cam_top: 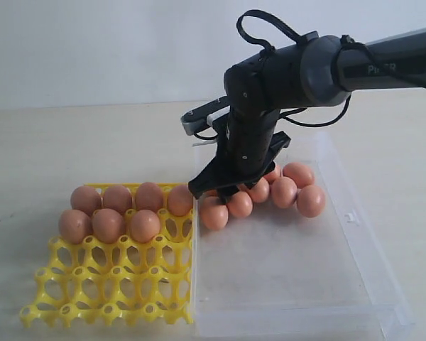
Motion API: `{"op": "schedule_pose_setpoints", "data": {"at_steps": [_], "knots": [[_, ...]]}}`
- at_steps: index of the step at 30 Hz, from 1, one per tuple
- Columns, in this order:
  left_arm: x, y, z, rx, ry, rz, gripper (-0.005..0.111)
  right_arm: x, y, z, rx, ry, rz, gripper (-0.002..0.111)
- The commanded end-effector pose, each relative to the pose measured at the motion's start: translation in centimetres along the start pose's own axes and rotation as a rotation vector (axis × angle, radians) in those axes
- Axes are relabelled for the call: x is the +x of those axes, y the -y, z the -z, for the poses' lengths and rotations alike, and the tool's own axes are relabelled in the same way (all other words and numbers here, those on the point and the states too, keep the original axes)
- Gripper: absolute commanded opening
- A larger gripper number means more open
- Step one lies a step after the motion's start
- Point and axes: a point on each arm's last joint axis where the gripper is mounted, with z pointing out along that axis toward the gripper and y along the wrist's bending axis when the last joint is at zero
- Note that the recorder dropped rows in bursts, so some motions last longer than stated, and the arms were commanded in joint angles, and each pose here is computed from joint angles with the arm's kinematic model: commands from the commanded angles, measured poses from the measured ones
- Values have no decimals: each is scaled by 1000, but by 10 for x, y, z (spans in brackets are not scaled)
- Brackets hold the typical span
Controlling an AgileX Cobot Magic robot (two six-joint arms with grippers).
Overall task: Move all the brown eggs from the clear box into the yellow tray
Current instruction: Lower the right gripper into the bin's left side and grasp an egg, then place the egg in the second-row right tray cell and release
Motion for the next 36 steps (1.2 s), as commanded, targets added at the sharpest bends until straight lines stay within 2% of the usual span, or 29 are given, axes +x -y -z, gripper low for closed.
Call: {"op": "schedule_pose_setpoints", "data": {"at_steps": [1, 18, 20, 22, 23, 24, 29, 33, 36], "knots": [[-1, 0, 0, -4, 1, -5, 0, -1, -1, -12, -16, -19, -4, 50], [-1, 0, 0, -4, 1, -5, 0, 4, -4, -42, -33, -77, 56, 49], [-1, 0, 0, -4, 1, -5, 0, 3, -4, -42, -32, -67, 57, 39], [-1, 0, 0, -4, 1, -5, 0, 0, -4, -34, -32, -43, 56, 18], [-1, 0, 0, -4, 1, -5, 0, -2, -3, -28, -32, -23, 55, 7], [-1, 0, 0, -4, 1, -5, 0, -4, -3, -19, -32, -4, 54, 0], [-1, 0, 0, -4, 1, -5, 0, -15, 2, 33, -31, 159, 39, 0], [-1, 0, 0, -4, 1, -5, 0, -12, -6, 79, -112, 435, -51, 0], [-1, 0, 0, -4, 1, -5, 0, 6, -19, 92, -149, 648, -65, 0]]}}
